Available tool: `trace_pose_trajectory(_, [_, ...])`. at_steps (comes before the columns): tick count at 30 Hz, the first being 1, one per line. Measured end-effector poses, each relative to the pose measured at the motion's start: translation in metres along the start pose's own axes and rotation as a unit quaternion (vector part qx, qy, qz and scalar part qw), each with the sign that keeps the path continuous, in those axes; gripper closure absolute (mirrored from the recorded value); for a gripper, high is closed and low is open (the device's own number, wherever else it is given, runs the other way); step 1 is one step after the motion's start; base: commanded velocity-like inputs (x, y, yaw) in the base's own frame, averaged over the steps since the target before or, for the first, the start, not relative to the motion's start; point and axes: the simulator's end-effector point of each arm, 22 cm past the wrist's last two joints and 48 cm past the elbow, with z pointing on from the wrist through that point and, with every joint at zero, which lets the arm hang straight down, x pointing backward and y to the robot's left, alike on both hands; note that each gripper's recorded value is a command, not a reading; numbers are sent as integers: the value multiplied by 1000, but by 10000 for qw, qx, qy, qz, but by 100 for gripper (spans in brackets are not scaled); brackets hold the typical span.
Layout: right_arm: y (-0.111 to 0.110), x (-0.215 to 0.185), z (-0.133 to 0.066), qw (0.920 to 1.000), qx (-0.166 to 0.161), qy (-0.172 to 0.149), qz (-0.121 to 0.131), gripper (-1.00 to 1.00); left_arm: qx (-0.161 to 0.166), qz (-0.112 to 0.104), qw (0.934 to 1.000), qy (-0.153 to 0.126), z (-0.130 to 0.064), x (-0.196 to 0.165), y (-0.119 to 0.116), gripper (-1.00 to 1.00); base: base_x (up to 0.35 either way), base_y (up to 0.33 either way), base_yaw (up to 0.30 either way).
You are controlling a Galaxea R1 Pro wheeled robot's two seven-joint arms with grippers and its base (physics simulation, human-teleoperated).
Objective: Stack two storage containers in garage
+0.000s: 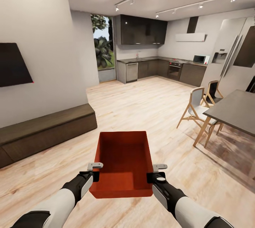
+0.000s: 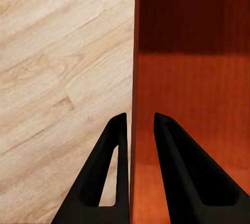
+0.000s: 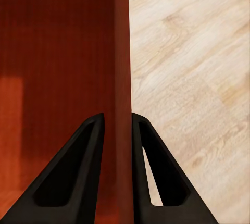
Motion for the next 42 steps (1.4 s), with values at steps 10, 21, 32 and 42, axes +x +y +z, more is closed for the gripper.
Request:
trace_pose_trajectory(10, [-1, -8, -4, 10000, 3, -78, 1, 100, 3, -9, 10000, -78, -6, -7, 0, 100, 0, 0, 0])
trace_pose_trajectory(21, [-2, -17, -9, 9999, 6, -163, 5, 100, 5, -16, 9999, -163, -12, -15, 0, 100, 0, 0, 0])
trace_pose_trajectory(32, [-2, -26, -14, 9997, 11, -250, 10, 100, 7, -24, 9997, -250, -18, -23, 1, 100, 0, 0, 0])
trace_pose_trajectory(42, [-3, -34, -19, 9995, 15, -327, 18, 100, 8, -29, 9995, -327, -24, -30, 1, 100, 0, 0, 0])
